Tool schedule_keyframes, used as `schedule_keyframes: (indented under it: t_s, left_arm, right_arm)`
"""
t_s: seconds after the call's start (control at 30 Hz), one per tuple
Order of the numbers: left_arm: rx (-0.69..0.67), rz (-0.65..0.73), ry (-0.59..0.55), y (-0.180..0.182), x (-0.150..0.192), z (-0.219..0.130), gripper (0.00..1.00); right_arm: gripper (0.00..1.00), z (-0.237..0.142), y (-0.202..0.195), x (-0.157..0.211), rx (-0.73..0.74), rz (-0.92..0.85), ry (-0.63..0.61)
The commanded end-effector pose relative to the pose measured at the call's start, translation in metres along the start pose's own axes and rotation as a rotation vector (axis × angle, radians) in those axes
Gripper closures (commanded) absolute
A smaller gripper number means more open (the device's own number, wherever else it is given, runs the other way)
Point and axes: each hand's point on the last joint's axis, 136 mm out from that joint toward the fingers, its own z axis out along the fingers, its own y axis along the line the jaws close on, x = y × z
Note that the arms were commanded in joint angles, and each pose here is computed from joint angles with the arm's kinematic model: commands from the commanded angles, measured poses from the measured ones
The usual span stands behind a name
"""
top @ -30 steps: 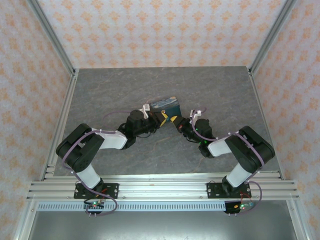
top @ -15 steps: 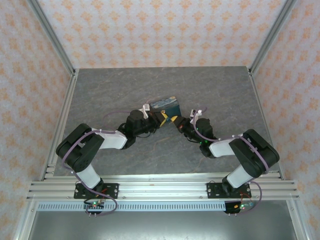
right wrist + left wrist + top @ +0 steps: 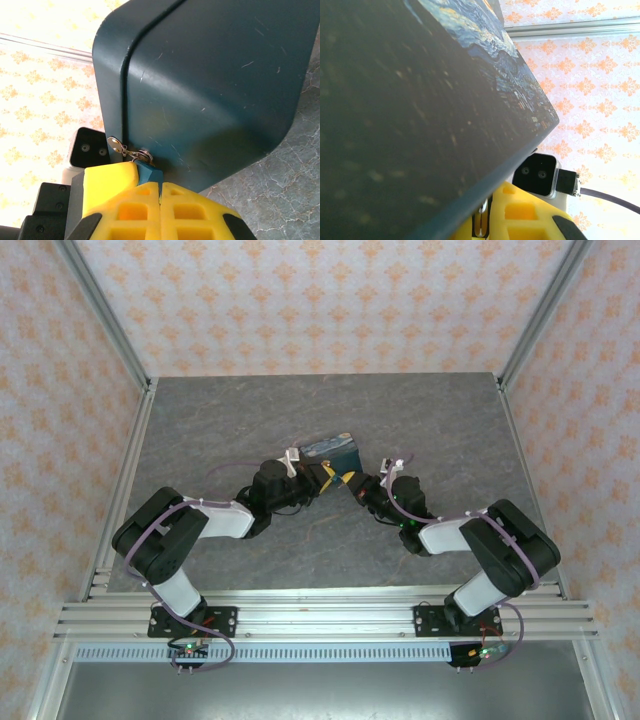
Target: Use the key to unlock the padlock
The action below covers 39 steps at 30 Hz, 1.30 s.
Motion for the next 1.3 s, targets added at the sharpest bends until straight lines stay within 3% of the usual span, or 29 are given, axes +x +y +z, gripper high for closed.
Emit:
schedule_keyframes:
  t_s: [0.0,1.27]
  left_arm:
    - [0.075,0.009,-0.011,-0.023,-0.003,-0.003,1.00]
    - [0.040,0.022,-0.009,-0.013,-0.002,-0.004,1.00]
  right_arm:
    - [1.00,0.006,0.015,-0.002,-0.054,-0.024,-0.002]
    - [1.00,0.003,0.025,-0.007,-0.042,-0.066,-0.013]
